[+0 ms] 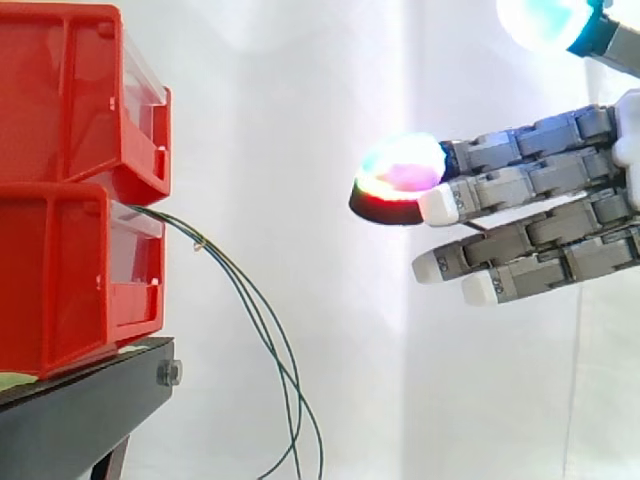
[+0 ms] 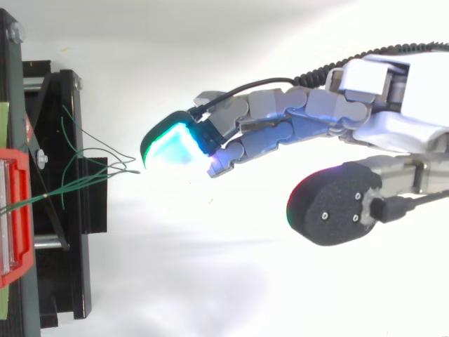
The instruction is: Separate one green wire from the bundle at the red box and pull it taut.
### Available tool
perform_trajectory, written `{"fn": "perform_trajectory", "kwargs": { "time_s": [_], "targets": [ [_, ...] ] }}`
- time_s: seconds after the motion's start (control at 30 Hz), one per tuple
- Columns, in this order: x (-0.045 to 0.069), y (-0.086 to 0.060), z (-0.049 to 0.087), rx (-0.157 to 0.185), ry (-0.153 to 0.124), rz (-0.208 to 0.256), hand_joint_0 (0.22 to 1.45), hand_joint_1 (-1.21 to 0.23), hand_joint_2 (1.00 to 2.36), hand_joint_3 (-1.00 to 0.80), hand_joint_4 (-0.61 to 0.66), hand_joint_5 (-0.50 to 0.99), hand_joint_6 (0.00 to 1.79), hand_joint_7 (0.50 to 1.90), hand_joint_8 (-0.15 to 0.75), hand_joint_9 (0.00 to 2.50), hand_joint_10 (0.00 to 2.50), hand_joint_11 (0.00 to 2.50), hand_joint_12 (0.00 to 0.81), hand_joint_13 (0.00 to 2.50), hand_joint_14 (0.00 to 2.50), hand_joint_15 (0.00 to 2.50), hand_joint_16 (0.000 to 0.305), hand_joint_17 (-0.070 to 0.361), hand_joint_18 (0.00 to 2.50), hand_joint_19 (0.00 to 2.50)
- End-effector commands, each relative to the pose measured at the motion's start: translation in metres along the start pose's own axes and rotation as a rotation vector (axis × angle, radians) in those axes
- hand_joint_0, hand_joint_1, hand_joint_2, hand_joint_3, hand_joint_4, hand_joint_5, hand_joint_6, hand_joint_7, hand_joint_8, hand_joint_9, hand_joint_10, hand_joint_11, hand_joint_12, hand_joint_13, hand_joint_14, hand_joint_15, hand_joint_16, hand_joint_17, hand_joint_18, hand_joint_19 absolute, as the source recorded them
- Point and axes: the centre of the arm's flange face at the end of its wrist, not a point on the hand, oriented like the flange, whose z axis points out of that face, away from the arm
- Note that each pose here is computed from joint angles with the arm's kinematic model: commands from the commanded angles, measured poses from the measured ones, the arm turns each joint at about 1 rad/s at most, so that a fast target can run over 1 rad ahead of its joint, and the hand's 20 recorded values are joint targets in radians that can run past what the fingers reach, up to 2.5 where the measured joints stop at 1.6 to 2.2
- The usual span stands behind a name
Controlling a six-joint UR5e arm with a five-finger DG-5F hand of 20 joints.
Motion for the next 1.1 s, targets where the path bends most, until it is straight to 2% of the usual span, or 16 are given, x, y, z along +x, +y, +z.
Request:
{"fn": "perform_trajectory", "kwargs": {
  "time_s": [0.0, 0.07, 0.17, 0.4, 0.6, 0.67, 0.77, 0.9, 1.07],
  "targets": [
    [0.002, -0.012, 0.003, 0.015, -0.004, -0.001, 0.44, -0.40, 1.00, -0.50, 0.16, -0.23, 0.50, 0.63, 0.180, 0.00, 0.00, 0.00, 0.326, 0.00, 0.00, 0.00, 0.050, 0.111, 0.00, 0.18],
    [0.004, -0.026, 0.008, 0.024, -0.007, 0.010, 0.44, -0.39, 1.00, -0.50, 0.16, -0.23, 0.50, 0.64, 0.182, 0.00, 0.00, 0.00, 0.327, 0.00, 0.00, 0.00, 0.049, 0.111, 0.00, 0.17],
    [0.006, -0.032, 0.012, 0.016, -0.008, 0.029, 0.44, -0.39, 1.00, -0.50, 0.17, -0.23, 0.50, 0.64, 0.182, 0.00, 0.00, 0.00, 0.326, 0.00, 0.00, 0.00, 0.049, 0.111, 0.00, 0.17],
    [0.008, -0.030, 0.015, -0.012, -0.008, 0.019, 0.44, -0.39, 1.00, -0.50, 0.17, -0.23, 0.50, 0.65, 0.186, 0.00, 0.00, 0.00, 0.325, 0.00, 0.00, 0.00, 0.050, 0.112, 0.00, 0.17],
    [0.007, -0.036, 0.016, -0.004, -0.029, 0.016, 0.46, -0.29, 1.00, -0.50, 0.18, -0.22, 0.50, 0.66, 0.191, 0.00, 0.00, 0.00, 0.324, 0.00, 0.00, 0.00, 0.049, 0.111, 0.00, 0.16],
    [0.005, -0.048, 0.018, 0.012, -0.035, 0.012, 0.46, -0.27, 1.00, -0.50, 0.18, -0.22, 0.50, 0.67, 0.192, 0.00, 0.00, 0.00, 0.322, 0.00, 0.00, 0.00, 0.050, 0.111, 0.00, 0.16],
    [0.001, -0.057, 0.024, 0.004, -0.046, 0.021, 0.46, -0.27, 1.00, -0.50, 0.19, -0.22, 0.50, 0.67, 0.196, 0.00, 0.00, 0.00, 0.325, 0.00, 0.00, 0.00, 0.050, 0.112, 0.00, 0.16],
    [0.002, -0.056, 0.026, -0.013, -0.049, 0.023, 0.46, -0.27, 1.00, -0.50, 0.19, -0.22, 0.50, 0.68, 0.197, 0.01, 0.00, 0.00, 0.324, 0.00, 0.00, 0.00, 0.050, 0.112, 0.00, 0.16],
    [-0.004, -0.060, 0.027, -0.012, -0.080, 0.008, 0.47, -0.29, 1.00, -0.50, 0.20, -0.22, 0.50, 0.68, 0.200, 0.02, 0.00, 0.00, 0.323, 0.00, 0.00, 0.00, 0.050, 0.113, 0.00, 0.16]
  ]
}}
